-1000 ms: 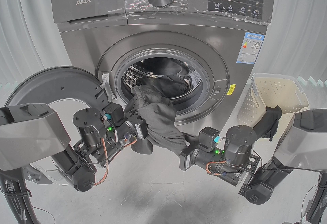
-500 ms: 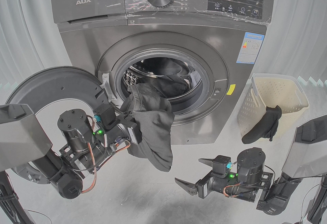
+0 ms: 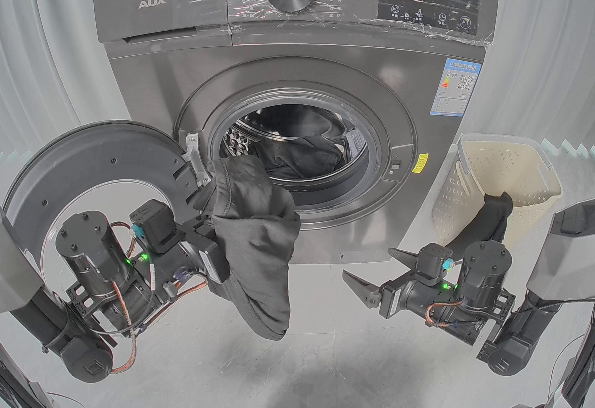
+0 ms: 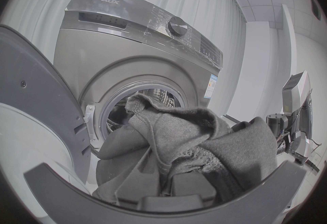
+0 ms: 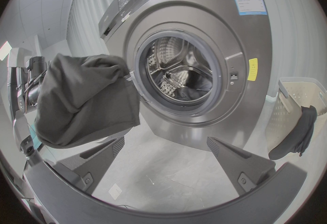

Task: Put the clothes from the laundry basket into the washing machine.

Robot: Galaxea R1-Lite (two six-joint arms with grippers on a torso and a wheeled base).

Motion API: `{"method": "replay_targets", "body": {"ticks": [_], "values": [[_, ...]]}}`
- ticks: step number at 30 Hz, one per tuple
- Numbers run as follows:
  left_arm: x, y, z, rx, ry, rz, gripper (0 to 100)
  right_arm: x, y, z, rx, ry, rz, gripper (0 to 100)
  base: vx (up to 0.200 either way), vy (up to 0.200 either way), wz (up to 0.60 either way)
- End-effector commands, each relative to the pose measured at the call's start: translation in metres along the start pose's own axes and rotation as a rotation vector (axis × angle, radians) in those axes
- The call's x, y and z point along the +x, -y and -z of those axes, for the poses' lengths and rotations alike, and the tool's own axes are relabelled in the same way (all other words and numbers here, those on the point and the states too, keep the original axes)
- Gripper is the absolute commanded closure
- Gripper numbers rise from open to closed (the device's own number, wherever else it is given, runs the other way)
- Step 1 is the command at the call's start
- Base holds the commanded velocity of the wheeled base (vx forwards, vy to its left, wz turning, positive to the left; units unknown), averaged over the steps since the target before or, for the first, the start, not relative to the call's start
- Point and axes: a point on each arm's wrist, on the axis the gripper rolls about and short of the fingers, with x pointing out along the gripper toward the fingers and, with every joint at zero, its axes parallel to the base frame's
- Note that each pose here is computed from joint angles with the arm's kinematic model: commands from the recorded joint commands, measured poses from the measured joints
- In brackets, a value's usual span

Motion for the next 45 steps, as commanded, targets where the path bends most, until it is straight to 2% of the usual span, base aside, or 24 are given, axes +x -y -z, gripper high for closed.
{"method": "replay_targets", "body": {"ticks": [1, 6, 11, 20, 26, 35, 41, 45], "values": [[-0.007, -0.001, 0.001, 0.004, -0.013, -0.008, 100, 0.001, 0.012, -0.003, 0.012, 0.010, 0.040, 0, 0.000, 0.000, 0.00], [-0.009, 0.000, 0.003, 0.007, -0.017, -0.070, 100, -0.001, 0.016, -0.002, 0.014, 0.006, 0.054, 0, 0.000, 0.000, 0.00], [-0.015, 0.000, 0.008, 0.008, -0.048, -0.076, 100, -0.001, 0.017, -0.003, 0.016, 0.008, 0.057, 0, 0.000, 0.000, 0.00], [-0.018, 0.005, 0.016, 0.007, -0.088, -0.052, 100, -0.001, 0.017, -0.003, 0.016, 0.009, 0.057, 0, 0.000, 0.000, 0.00], [-0.015, 0.008, 0.017, 0.006, -0.086, -0.036, 100, 0.000, 0.017, -0.003, 0.016, 0.009, 0.057, 0, 0.200, 0.000, 0.00], [-0.014, 0.012, 0.022, 0.007, -0.106, -0.024, 100, -0.001, 0.014, -0.003, 0.014, 0.009, 0.049, 0, 0.000, 0.000, 0.00], [-0.012, 0.016, 0.025, 0.009, -0.119, -0.013, 100, -0.001, 0.014, -0.003, 0.016, 0.010, 0.049, 0, 0.200, 0.000, 0.00], [-0.012, 0.017, 0.026, 0.009, -0.123, -0.007, 100, -0.001, 0.014, -0.003, 0.016, 0.010, 0.047, 0, 0.000, 0.000, 0.00]]}}
